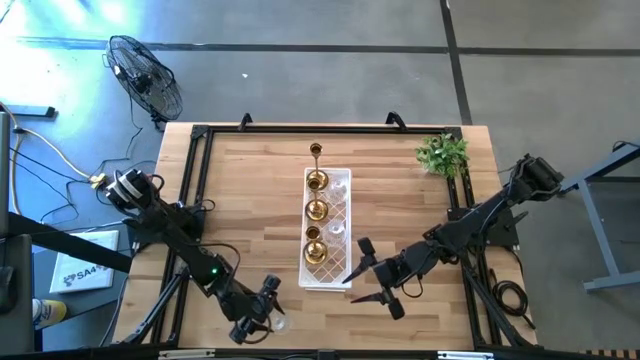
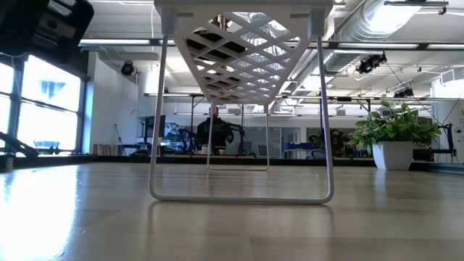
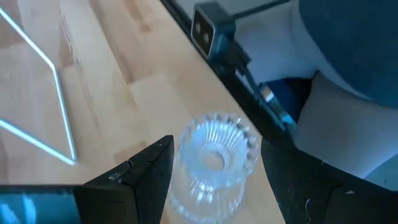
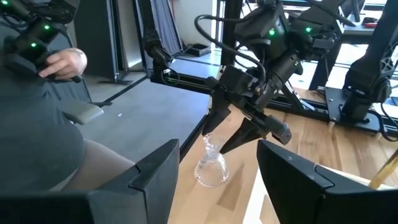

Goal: Pick & Place candle stick holders
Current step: Put the transparent candle holder on the shelf aligned with the other transparent candle holders

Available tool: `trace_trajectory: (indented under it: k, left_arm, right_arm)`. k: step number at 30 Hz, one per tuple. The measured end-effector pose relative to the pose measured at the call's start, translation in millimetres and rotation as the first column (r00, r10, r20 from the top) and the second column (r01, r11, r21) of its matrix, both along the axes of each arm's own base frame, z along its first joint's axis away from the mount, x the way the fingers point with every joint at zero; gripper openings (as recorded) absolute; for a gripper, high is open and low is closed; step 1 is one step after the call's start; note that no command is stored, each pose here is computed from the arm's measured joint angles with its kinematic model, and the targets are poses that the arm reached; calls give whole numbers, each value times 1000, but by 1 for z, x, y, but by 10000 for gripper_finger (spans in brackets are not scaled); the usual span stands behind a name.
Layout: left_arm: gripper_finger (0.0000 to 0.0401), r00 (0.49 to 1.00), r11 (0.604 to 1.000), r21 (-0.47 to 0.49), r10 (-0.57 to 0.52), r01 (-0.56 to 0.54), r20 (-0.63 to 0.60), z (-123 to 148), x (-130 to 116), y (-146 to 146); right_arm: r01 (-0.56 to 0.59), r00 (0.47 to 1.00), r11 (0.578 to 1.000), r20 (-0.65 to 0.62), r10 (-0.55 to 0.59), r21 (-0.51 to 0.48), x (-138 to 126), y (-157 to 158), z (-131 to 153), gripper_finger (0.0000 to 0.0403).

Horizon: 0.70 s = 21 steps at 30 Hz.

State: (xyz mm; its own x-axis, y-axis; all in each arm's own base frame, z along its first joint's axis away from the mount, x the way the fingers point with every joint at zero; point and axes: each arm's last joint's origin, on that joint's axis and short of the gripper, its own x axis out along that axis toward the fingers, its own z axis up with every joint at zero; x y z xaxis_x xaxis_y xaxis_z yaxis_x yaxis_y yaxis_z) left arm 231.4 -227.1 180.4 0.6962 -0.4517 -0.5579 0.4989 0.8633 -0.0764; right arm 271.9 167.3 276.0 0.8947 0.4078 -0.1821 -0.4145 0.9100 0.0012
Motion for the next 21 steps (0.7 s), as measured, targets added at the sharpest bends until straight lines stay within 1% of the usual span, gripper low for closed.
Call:
trace_trajectory:
  k: [3,7,12,21]
  left_arm:
    - [238,1000,1000,-26,0,1,25,3,1,-1]
    - [238,999,999,-37,2,-1,32,4,2,-2]
    - [238,1000,999,-42,10,-9,19,3,1,-2]
    - [238,999,1000,-1,14,-14,-32,-26,8,-8]
  right_arm:
    - [-22,1000,1000,0,22,1,0,1,0,209]
    - [-49,999,999,-3,49,4,-1,1,0,209]
    - [-80,997,997,-8,80,9,-1,2,0,209]
    - [-80,997,997,-14,80,9,-1,2,-1,209]
